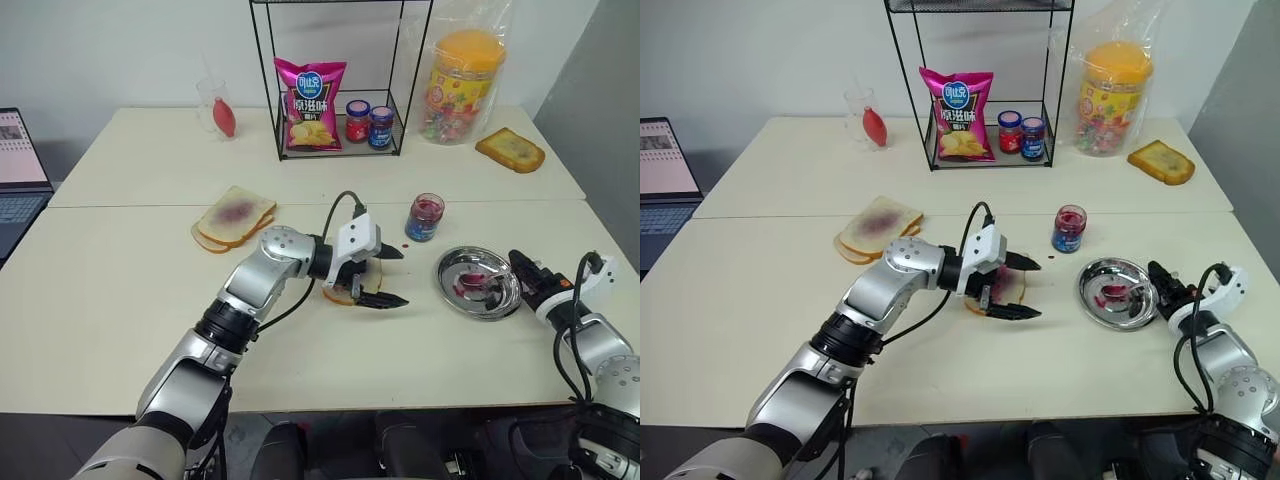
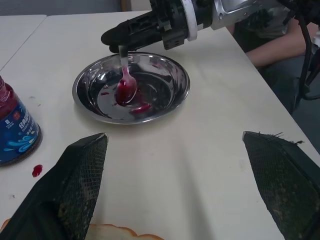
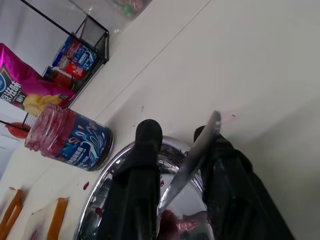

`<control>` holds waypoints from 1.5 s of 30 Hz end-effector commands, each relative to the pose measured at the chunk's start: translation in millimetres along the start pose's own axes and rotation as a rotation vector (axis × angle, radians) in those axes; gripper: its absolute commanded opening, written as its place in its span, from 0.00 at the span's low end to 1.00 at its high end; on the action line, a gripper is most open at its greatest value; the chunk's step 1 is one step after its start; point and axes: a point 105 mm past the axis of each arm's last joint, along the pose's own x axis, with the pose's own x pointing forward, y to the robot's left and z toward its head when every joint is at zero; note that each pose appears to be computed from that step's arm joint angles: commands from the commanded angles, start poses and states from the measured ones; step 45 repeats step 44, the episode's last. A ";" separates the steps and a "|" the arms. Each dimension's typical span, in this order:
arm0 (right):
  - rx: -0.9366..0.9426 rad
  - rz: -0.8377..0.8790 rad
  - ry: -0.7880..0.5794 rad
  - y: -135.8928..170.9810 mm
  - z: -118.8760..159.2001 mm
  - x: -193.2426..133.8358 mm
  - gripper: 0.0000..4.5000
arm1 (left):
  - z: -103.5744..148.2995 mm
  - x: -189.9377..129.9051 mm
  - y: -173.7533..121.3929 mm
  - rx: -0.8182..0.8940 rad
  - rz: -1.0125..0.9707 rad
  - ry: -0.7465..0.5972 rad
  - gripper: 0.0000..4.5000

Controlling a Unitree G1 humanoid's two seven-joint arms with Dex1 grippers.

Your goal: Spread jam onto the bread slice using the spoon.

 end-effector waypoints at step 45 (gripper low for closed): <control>-1.018 0.689 0.363 134.9 18.9 -34.1 1.00 | -17.8 -225.3 -15.7 -0.179 0.572 0.249 1.00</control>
